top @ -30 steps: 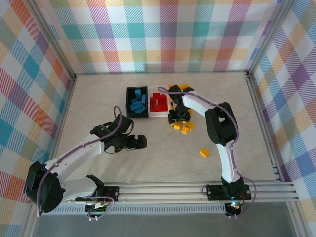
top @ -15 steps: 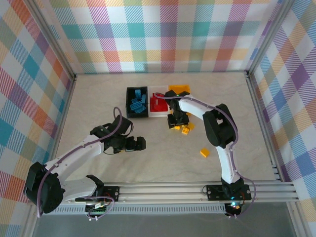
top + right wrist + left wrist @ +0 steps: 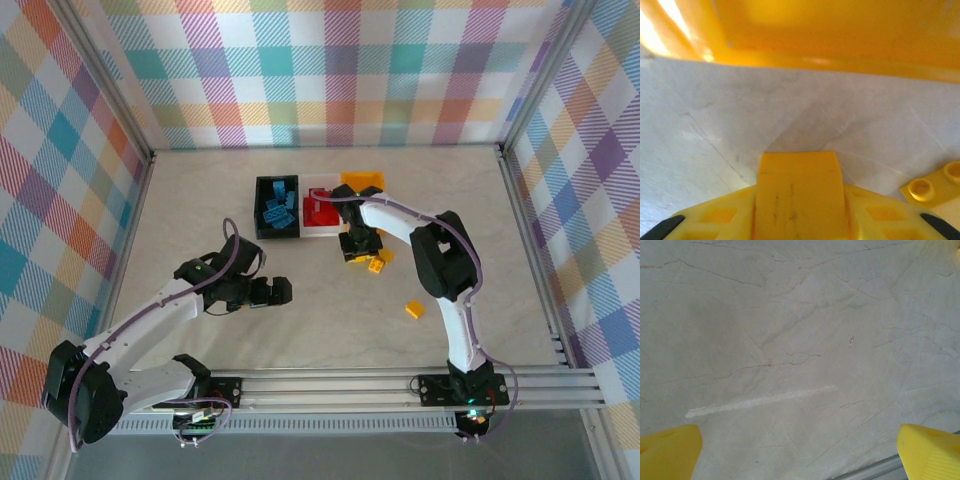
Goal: Sort the legos into containers by color
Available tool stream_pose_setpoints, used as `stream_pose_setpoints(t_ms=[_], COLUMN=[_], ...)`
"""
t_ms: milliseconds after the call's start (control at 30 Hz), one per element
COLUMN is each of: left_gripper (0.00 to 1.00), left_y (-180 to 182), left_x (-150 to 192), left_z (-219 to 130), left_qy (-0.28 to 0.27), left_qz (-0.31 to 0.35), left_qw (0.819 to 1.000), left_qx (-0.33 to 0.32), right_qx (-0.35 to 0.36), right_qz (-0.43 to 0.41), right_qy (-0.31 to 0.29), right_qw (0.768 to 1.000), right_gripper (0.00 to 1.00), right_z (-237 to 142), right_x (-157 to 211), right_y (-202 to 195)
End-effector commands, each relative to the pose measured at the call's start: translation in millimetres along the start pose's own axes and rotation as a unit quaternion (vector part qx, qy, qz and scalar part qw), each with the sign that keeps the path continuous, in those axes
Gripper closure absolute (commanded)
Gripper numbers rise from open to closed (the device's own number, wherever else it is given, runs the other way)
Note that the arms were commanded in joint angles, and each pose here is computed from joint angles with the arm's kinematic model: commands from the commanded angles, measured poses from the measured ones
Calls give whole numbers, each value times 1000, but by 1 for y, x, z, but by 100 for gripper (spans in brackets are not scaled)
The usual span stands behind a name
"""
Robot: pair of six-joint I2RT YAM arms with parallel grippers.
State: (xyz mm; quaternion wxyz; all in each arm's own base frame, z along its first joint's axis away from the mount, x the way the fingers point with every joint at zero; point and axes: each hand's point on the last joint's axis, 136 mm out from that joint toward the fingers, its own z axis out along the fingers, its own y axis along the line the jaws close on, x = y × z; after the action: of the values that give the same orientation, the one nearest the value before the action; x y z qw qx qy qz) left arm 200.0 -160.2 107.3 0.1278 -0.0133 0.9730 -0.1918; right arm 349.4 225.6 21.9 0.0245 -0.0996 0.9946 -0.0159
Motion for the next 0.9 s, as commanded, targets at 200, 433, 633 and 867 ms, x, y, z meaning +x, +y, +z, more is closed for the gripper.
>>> stream_pose_setpoints(t_ms=[200,433,633,867], left_gripper=[0,0,0,0], left_y=[4,3,9,11], left_x=[1,0,6,9], left_z=[3,2,-1,-2], left_qy=[1,-2,0,4], left_qz=[1,1,-5,-10], left_qw=[1000,1000,1000,1000], left_qx=[2,4,-3,-6], right_qx=[2,-11,-2,2], right_qz=[6,-11,-15,-8], right_qy=[-48,-35,-13,0], right_qw=[999,999,1000,1000], right_gripper=[60,52,47,46], right_z=[-66,-69,-39,-13], right_x=[1,-4,1,-1], right_y=[-10,-3,-3,-11])
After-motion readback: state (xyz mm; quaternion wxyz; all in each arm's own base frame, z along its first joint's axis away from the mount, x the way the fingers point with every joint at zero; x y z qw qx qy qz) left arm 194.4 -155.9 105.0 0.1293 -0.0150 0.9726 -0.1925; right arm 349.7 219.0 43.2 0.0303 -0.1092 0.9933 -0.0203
